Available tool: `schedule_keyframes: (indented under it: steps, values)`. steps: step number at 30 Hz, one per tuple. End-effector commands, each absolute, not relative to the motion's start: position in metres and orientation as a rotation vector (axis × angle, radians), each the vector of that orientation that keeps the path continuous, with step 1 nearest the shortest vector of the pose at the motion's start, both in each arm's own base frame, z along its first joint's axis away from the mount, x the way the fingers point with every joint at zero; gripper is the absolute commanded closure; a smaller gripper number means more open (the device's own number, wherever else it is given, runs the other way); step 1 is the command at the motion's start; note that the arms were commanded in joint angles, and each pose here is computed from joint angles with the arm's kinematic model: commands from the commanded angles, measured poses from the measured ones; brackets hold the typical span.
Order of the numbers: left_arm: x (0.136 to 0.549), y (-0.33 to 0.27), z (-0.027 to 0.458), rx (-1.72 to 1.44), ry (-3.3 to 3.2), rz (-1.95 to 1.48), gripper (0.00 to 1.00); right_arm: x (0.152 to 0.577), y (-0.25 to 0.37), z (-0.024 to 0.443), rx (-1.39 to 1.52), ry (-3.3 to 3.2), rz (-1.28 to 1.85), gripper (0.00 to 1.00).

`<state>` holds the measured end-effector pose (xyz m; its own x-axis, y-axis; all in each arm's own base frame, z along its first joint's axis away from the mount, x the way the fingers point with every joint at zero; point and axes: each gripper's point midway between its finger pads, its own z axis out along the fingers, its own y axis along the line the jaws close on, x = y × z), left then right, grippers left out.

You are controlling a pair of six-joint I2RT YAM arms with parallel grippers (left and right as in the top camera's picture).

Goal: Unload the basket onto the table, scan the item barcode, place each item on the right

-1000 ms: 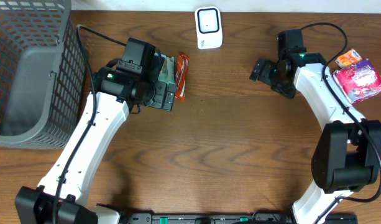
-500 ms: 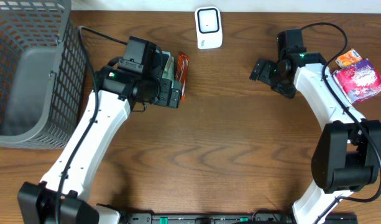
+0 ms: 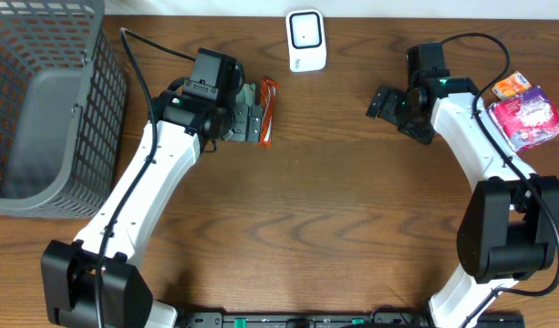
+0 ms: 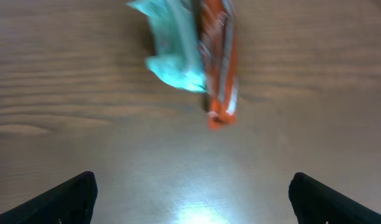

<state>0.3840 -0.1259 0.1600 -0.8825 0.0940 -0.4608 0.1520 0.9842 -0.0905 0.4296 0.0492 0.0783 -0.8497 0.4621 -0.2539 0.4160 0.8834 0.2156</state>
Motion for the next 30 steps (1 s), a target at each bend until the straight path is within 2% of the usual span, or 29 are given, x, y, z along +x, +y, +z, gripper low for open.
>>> schedule_keyframes:
  steps: [1,13,24,30]
  values:
    - [0.399,-0.109,0.164,0.052,2.614,-0.053,0.0,0.429,0.046,0.075,0.658,2.758,0.194,0.01]
    - [0.418,-0.146,0.177,0.148,2.516,-0.294,0.05,0.429,0.046,0.075,0.658,2.758,0.194,0.01]
    - [0.415,-0.174,0.116,0.358,2.639,-0.405,0.05,0.429,0.046,0.075,0.658,2.757,0.194,0.01]
    - [0.418,-0.189,0.118,0.419,2.596,-0.413,0.05,0.429,0.046,0.075,0.659,2.758,0.194,0.01]
